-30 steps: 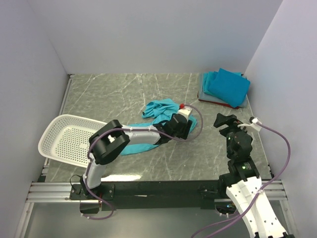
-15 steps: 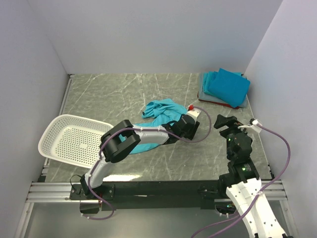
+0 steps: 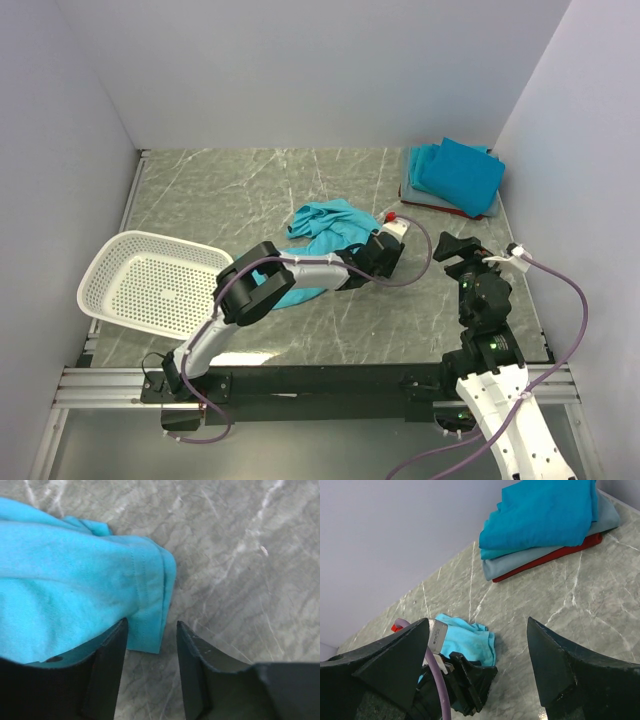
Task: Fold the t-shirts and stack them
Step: Flatten the tshirt out
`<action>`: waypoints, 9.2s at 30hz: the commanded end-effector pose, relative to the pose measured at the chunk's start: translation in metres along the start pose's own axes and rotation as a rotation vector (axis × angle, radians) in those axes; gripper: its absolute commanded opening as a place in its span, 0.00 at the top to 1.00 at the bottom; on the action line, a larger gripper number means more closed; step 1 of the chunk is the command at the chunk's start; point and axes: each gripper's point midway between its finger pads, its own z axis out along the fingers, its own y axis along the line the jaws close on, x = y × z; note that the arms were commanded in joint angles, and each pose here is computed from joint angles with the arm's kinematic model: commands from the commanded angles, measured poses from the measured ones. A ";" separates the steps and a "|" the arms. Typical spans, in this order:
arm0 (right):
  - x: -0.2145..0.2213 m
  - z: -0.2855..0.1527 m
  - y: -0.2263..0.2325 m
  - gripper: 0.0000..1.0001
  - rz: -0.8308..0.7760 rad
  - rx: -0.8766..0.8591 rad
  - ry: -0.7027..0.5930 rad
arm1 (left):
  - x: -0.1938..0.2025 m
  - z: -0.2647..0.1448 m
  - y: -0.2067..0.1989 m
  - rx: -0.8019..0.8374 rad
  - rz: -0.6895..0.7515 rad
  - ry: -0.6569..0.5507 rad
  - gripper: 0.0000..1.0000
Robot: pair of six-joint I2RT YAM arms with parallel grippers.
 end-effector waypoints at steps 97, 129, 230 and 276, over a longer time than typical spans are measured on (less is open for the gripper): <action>0.274 0.026 0.185 1.00 -0.430 -0.244 0.645 | -0.210 -0.311 0.304 -0.577 -0.278 -0.602 1.00; 0.159 0.033 0.077 0.25 -0.364 -0.012 0.466 | -0.143 -0.285 0.329 -0.520 -0.369 -0.517 1.00; 0.210 0.077 -0.043 1.00 -0.325 0.344 0.944 | -0.134 -0.333 0.341 -0.495 -0.419 -0.609 1.00; -0.212 -0.066 0.154 1.00 -0.138 -0.285 -0.110 | -0.258 -0.559 0.268 -0.301 -0.364 -1.091 0.99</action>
